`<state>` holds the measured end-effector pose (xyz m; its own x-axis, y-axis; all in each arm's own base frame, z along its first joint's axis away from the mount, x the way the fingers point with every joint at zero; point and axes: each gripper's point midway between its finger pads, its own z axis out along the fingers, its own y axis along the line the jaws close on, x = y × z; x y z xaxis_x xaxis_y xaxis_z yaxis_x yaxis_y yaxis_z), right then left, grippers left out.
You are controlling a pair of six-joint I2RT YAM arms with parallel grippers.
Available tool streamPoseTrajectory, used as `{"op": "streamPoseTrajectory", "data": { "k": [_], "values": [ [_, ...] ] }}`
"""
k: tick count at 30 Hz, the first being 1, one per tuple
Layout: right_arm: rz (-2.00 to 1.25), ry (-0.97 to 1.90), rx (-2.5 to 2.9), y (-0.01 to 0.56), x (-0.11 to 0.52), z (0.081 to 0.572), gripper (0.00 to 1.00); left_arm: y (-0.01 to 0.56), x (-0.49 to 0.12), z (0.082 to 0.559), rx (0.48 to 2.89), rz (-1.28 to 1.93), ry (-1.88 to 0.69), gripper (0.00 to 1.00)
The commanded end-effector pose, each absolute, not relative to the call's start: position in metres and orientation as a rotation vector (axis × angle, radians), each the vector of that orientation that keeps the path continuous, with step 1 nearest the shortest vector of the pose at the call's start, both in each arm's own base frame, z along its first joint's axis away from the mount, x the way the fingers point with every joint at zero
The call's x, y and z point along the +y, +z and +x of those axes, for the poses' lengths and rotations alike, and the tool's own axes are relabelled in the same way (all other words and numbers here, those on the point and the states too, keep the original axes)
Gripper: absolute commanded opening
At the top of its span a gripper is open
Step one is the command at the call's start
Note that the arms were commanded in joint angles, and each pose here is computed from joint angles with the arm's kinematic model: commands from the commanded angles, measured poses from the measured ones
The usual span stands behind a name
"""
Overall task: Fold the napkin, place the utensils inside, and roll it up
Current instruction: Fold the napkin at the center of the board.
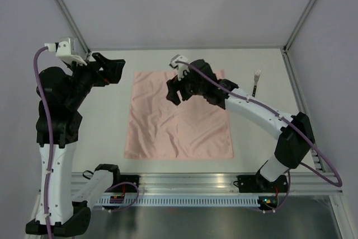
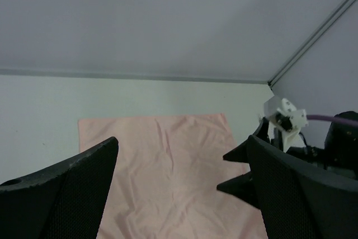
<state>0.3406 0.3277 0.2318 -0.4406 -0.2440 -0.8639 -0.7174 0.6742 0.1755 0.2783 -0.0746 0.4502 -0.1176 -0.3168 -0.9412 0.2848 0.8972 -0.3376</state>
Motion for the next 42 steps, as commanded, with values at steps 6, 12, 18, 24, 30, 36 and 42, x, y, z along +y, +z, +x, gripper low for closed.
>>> {"op": "streamPoseTrajectory", "data": {
  "k": [6, 12, 18, 24, 30, 36, 42],
  "values": [
    [-1.110, 0.752, 1.947, 0.192, 0.459, 0.240, 0.64, 0.456, -0.056, 0.242, 1.619, -0.136, -0.452, 1.00],
    [-1.292, 0.775, 1.896, 0.153, 0.516, 0.180, 0.56, 0.457, -0.049, 0.231, 1.624, -0.155, -0.417, 1.00],
    [-1.337, 0.771, 1.893, 0.120, 0.547, 0.153, 0.53, 0.463, -0.045, 0.221, 1.620, -0.166, -0.397, 1.00],
    [-1.350, 0.739, 1.882, 0.098, 0.570, 0.138, 0.47, 0.470, -0.038, 0.210, 1.604, -0.170, -0.361, 1.00],
    [-1.372, 0.711, 1.860, 0.085, 0.584, 0.128, 0.43, 0.467, -0.036, 0.211, 1.612, -0.170, -0.341, 1.00],
    [-1.385, 0.670, 1.895, 0.063, 0.584, 0.130, 0.41, 0.462, -0.035, 0.211, 1.623, -0.171, -0.331, 1.00],
    [-1.399, 0.619, 1.928, 0.042, 0.581, 0.130, 0.48, 0.458, -0.034, 0.212, 1.630, -0.169, -0.326, 1.00]
  ]
}}
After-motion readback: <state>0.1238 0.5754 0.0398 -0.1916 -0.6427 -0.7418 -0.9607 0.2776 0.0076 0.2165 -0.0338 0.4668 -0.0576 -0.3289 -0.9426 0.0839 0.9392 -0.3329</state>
